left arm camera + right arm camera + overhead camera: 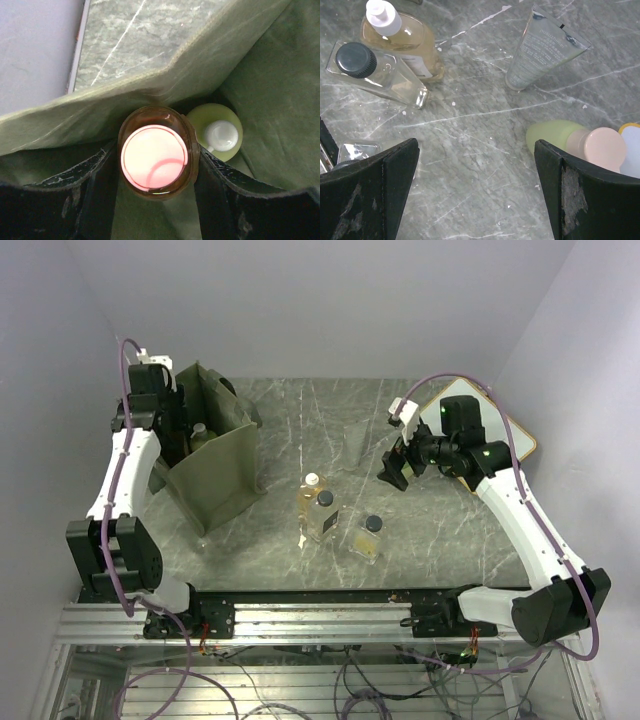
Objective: Place the personal care products into the canvas bag
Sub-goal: Place the care product in the canvas bag.
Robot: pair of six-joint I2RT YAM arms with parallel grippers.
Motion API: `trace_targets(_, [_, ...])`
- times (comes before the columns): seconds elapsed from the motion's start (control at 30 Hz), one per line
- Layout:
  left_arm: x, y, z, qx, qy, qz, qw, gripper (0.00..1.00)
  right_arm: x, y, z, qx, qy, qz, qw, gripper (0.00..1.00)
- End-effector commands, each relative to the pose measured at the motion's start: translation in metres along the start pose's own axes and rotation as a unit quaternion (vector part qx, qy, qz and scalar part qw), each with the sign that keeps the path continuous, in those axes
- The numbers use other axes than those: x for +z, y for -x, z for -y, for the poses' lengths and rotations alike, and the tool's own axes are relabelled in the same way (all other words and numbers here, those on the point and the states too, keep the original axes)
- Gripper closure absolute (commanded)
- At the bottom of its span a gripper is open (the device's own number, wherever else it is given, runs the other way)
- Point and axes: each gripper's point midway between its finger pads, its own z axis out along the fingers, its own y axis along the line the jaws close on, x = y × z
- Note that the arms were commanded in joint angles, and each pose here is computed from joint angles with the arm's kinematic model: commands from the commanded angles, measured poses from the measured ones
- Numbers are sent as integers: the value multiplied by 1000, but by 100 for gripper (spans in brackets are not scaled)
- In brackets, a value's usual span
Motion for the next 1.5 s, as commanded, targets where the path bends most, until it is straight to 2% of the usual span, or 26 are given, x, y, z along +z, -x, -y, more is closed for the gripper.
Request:
trace_targets(0.0, [2,42,1,-14,1,83,996,91,-2,3,-1,-14,-5,6,1000,0])
trace_targets(0.2, [17,26,5,-4,-5,70,998,89,-2,3,-1,-17,-5,3,1000,0])
trace_targets(0.83, [53,-21,16,2,-22,-13,1000,70,1,2,-2,-22,-5,-3,1000,0])
trace_targets(1.0, [52,-24,18,-1,-26,-15,1000,62,2,-1,-3,-21,-4,-5,1000,0])
trace_targets(1.27, [35,-18,20,-4,-39,5,999,61,3,-1,-4,-20,-3,-5,1000,0])
trace_targets(1.47, [26,-23,20,0,-44,3,999,56,3,-1,-5,-19,-1,-5,1000,0])
